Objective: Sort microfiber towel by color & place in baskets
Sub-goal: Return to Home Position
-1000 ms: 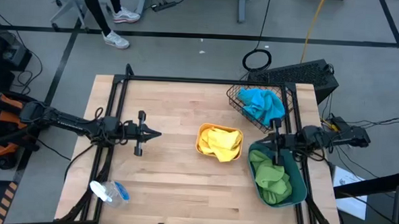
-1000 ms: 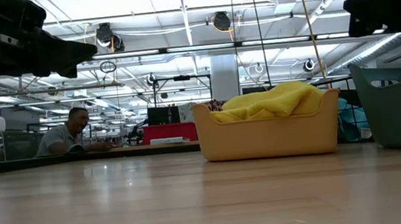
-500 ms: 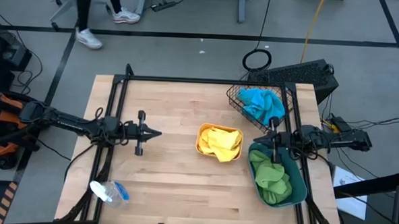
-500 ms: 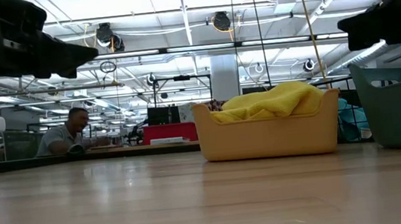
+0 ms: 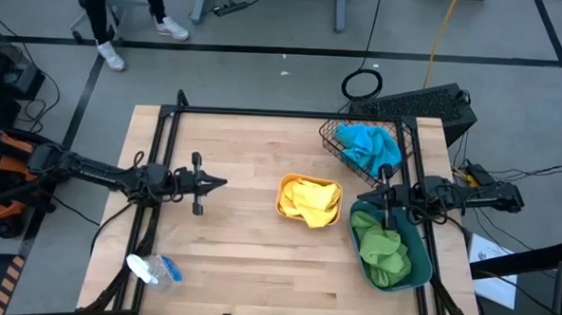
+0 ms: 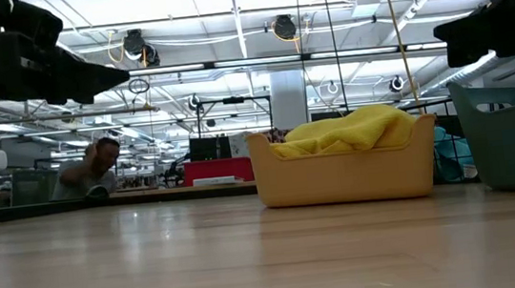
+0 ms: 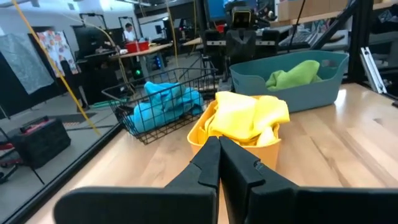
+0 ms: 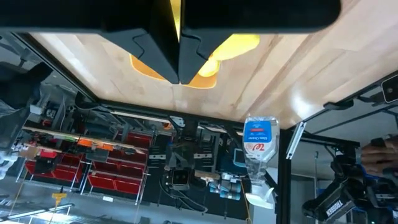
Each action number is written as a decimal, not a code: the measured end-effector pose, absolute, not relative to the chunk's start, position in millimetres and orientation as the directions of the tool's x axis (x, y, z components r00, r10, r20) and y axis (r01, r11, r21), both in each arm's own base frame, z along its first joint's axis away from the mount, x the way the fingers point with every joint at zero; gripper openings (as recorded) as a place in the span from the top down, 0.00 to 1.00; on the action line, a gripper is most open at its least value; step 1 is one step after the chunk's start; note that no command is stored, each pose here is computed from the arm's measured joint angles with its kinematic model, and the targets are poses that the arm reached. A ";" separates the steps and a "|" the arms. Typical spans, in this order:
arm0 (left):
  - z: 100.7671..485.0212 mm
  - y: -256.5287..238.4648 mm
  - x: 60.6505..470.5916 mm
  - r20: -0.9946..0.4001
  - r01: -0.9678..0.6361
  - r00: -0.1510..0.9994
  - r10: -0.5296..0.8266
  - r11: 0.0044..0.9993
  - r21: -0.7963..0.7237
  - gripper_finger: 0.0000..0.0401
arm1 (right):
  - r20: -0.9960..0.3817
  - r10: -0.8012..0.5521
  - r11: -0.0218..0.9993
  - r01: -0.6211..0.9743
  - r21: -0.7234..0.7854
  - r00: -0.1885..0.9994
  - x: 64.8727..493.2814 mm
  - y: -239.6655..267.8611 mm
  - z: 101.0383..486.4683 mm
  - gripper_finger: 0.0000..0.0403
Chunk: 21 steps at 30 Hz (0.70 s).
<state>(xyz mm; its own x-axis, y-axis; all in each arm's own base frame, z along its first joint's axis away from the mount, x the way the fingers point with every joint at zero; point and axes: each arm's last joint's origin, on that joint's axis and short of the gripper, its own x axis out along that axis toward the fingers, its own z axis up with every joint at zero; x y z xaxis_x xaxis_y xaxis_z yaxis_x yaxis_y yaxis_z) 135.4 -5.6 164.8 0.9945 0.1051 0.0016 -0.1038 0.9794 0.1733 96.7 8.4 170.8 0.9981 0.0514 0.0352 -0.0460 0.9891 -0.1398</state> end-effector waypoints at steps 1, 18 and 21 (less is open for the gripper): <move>165.5 -5.5 134.6 0.006 -0.104 0.994 0.105 0.979 0.172 0.98 | 0.035 0.051 0.989 -0.046 -0.140 0.998 96.7 8.4 170.8 1.00; 168.1 -6.3 114.9 0.006 -0.023 1.000 0.022 0.982 0.188 0.98 | 0.035 0.051 0.989 -0.046 -0.140 0.998 96.7 8.4 170.8 1.00; 164.8 -5.2 111.0 -0.026 -0.044 0.998 0.049 0.986 0.163 0.98 | 0.035 0.051 0.989 -0.046 -0.140 0.998 96.7 8.4 170.8 1.00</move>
